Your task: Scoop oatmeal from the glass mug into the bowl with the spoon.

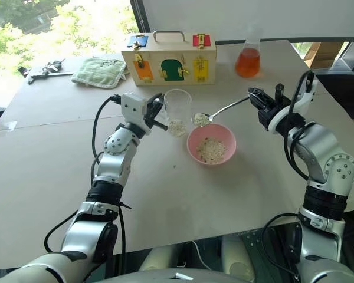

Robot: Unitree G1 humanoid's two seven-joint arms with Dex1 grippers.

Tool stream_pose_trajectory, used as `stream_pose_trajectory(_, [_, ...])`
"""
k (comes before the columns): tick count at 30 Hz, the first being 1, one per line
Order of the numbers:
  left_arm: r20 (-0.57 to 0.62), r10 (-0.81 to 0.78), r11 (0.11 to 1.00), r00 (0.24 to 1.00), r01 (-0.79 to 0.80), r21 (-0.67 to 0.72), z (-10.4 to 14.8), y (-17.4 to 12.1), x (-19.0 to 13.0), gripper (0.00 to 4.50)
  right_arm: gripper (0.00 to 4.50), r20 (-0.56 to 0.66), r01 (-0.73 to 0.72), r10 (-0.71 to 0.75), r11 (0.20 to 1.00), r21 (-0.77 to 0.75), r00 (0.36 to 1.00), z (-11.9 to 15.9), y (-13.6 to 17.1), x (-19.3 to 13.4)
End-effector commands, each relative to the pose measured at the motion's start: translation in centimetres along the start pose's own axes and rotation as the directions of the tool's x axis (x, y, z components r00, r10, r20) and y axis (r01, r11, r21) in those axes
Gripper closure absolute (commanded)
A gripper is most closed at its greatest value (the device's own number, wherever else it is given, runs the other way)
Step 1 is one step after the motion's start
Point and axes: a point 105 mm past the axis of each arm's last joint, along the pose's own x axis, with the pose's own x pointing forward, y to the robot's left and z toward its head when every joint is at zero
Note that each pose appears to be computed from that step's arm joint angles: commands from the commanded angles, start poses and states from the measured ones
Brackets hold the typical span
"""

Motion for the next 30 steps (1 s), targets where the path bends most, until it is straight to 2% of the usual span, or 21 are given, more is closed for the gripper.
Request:
stream_pose_trajectory(1, [0.07, 0.009, 1.0, 0.997, -0.01, 0.015, 1.8, 0.6, 0.4, 4.46, 4.5, -0.017, -0.056, 0.054, 0.993, -0.104, 0.998, -0.5, 1.1, -0.4])
stream_pose_trajectory(5, [0.068, 0.008, 1.0, 0.998, -0.01, 0.018, 1.8, 0.7, 0.4, 4.46, 4.5, -0.037, 0.004, -0.014, 0.969, -0.248, 0.999, -0.9, -0.3, -0.5])
stream_pose_trajectory(8, [0.067, 0.008, 1.0, 0.998, -0.009, 0.02, 1.8, 0.8, 0.5, 4.46, 4.5, -0.05, 0.02, -0.044, 0.911, -0.412, 0.998, -1.1, -0.7, -0.3])
stream_pose_trajectory(16, [0.066, 0.008, 1.0, 0.998, -0.009, 0.021, 1.7, 0.8, 0.5, 4.46, 4.5, -0.069, -0.072, 0.037, 0.776, -0.626, 0.997, -1.0, 1.5, 0.4])
stream_pose_trajectory(19, [0.067, 0.008, 1.0, 0.998, -0.01, 0.02, 1.7, 0.7, 0.4, 4.46, 4.5, -0.109, -0.125, 0.065, 0.644, -0.754, 0.992, -1.4, 2.9, 0.5])
stream_pose_trajectory(21, [0.066, 0.008, 1.0, 0.998, -0.009, 0.018, 1.6, 0.7, 0.4, 4.46, 4.5, -0.15, -0.167, 0.075, 0.516, -0.84, 0.986, -1.7, 3.8, 0.6])
stream_pose_trajectory(23, [0.065, 0.009, 1.0, 0.998, -0.01, 0.017, 1.6, 0.6, 0.4, 4.46, 4.5, -0.187, -0.212, 0.101, 0.445, -0.87, 0.977, -2.1, 4.6, 0.5])
stream_pose_trajectory(25, [0.066, 0.01, 1.0, 0.998, -0.011, 0.015, 1.6, 0.6, 0.4, 4.46, 4.5, -0.241, -0.267, 0.117, 0.328, -0.906, 0.963, -2.6, 5.4, 0.4])
stream_pose_trajectory(27, [0.066, 0.011, 1.0, 0.998, -0.012, 0.014, 1.6, 0.6, 0.5, 4.46, 4.5, -0.282, -0.305, 0.123, 0.248, -0.92, 0.951, -3.1, 5.7, 0.2])
stream_pose_trajectory(30, [0.066, 0.012, 1.0, 0.998, -0.013, 0.013, 1.5, 0.5, 0.5, 4.46, 4.5, -0.342, -0.365, 0.155, 0.165, -0.916, 0.927, -4.0, 6.5, -0.1])
